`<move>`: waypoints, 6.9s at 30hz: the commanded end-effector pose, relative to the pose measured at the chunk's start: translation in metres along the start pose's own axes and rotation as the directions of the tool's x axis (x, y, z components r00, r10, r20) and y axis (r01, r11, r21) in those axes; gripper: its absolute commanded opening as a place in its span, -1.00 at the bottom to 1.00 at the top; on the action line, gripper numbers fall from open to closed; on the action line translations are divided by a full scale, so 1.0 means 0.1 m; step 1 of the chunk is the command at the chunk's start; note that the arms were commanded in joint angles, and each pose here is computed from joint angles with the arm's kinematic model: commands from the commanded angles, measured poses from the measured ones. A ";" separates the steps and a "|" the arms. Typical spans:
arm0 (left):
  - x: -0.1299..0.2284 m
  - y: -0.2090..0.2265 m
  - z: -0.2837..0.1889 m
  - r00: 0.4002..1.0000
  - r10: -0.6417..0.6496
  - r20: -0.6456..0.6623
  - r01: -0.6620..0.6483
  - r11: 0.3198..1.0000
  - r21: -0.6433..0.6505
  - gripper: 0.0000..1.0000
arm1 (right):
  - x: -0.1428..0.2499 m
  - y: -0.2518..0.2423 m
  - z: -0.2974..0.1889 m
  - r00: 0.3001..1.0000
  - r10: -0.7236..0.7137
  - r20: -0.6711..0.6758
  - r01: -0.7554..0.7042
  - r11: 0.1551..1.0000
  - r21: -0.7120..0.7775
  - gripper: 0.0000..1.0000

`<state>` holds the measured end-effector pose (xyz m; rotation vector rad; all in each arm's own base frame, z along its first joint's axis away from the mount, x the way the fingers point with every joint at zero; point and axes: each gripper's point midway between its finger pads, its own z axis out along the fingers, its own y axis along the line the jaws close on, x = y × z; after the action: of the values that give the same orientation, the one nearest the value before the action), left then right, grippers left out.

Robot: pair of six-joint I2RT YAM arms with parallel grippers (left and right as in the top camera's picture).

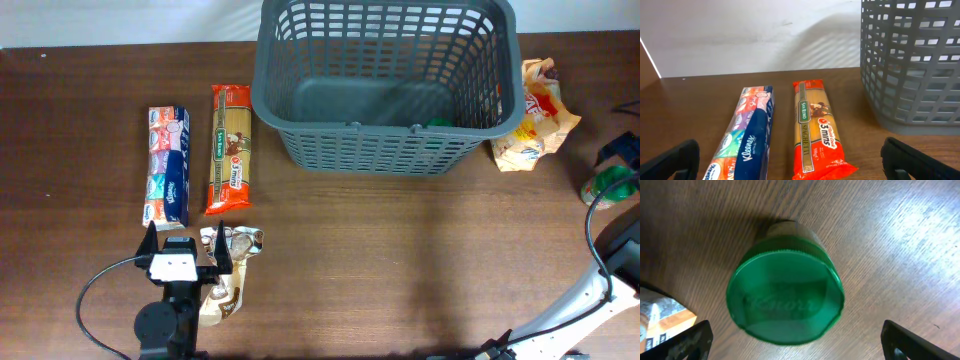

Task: Pack container
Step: 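Lower the right gripper onto the second jar and close on it, then lift the second jar and carry it over the basket, then lower the second jar into the basket and open the right gripper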

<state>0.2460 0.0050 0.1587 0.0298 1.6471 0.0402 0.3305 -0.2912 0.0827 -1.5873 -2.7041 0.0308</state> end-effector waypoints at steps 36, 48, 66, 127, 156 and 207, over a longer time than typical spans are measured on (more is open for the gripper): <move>0.02 0.03 0.00 1.000 -0.010 0.000 0.010 1.000 -0.013 0.99 | -0.09 0.07 0.79 0.993 -0.084 -0.084 0.085 0.996 0.014 0.98; 0.02 0.03 0.00 1.000 -0.010 0.000 0.010 1.000 -0.013 0.99 | -0.08 0.07 0.79 0.993 -0.078 -0.087 0.080 0.997 0.013 -0.92; 0.02 0.03 0.00 1.000 -0.010 0.000 0.010 1.000 -0.013 0.99 | -0.33 0.53 -1.93 0.898 -0.094 0.430 0.224 0.938 -0.263 -0.92; 0.02 0.03 0.00 1.000 -0.010 0.000 0.010 1.000 -0.013 0.98 | 1.93 3.44 -0.97 0.576 -0.714 0.399 0.796 0.601 -0.074 -0.92; 0.02 0.03 0.00 1.000 -0.010 0.000 0.010 1.000 -0.013 0.98 | 2.03 3.23 0.02 0.585 -0.800 0.131 0.807 0.590 -0.002 -0.92; 0.02 0.03 0.00 1.000 -0.010 0.000 0.010 1.000 -0.013 0.98 | 1.28 2.20 -3.09 0.593 -0.318 0.740 0.609 0.778 -0.154 0.98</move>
<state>0.2460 0.0050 0.1587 0.0298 1.6471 0.0402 0.4949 -0.0140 0.3487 -0.5432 -3.8700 -0.0371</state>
